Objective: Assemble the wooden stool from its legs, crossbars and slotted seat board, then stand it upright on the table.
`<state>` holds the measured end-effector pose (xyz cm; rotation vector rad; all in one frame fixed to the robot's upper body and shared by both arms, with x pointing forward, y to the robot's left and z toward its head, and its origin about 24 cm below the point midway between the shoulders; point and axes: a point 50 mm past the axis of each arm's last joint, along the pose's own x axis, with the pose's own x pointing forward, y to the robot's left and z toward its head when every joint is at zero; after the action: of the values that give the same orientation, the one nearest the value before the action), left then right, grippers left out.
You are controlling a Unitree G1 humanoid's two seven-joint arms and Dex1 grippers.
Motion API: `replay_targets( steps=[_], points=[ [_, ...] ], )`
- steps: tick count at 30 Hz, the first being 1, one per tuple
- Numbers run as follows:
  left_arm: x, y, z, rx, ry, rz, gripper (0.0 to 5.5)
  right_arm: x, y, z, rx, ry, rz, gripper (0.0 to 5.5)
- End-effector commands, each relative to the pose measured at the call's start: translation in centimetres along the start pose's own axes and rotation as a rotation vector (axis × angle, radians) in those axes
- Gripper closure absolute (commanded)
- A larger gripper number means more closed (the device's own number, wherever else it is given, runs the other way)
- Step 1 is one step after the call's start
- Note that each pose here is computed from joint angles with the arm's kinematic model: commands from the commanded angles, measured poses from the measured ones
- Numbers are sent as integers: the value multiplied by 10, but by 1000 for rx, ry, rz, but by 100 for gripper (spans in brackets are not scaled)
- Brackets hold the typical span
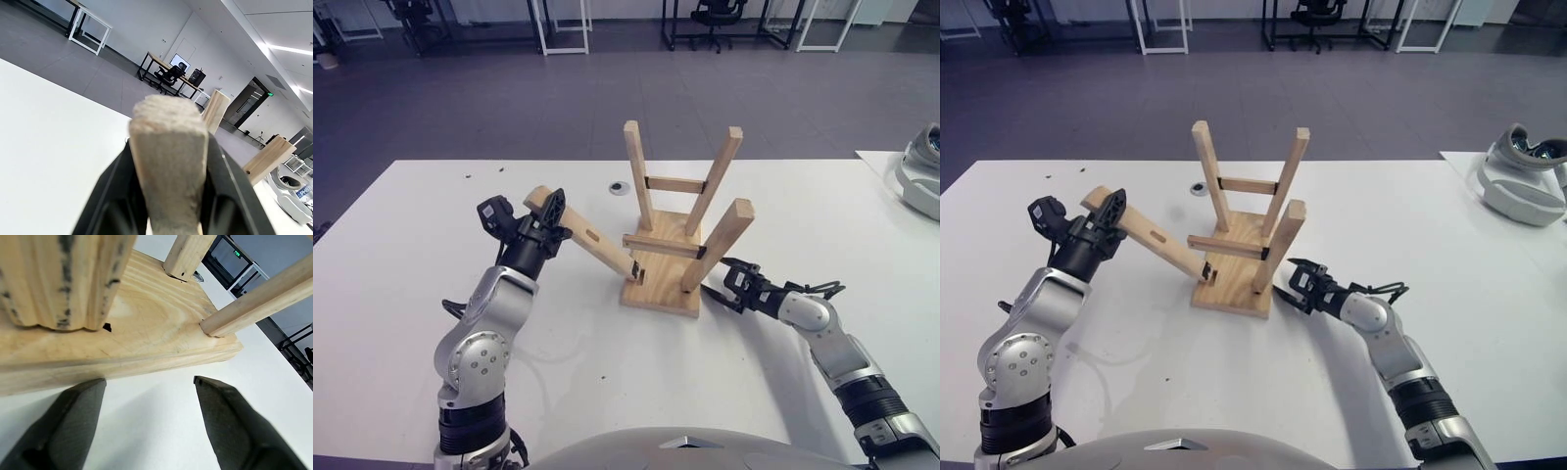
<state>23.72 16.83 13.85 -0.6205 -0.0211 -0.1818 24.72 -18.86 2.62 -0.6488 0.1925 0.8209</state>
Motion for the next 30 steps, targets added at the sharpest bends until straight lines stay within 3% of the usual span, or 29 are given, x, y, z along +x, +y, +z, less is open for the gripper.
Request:
replay_targets(
  steps=[1, 12, 23, 30],
  points=[
    [1, 8, -4, 37, 37, 57, 447, 5, 9, 7, -21, -37, 33, 213],
    [7, 2, 11, -35, 28, 14, 448, 7, 6, 4, -23, -28, 7, 213],
    [13, 10, -7, 180, 130, 7, 448, 9, 5, 4, -46, -23, 3, 213],
    [21, -12, -17, 357, 186, -35, 448, 12, 9, 7, -42, -37, 4, 213]
  ],
)
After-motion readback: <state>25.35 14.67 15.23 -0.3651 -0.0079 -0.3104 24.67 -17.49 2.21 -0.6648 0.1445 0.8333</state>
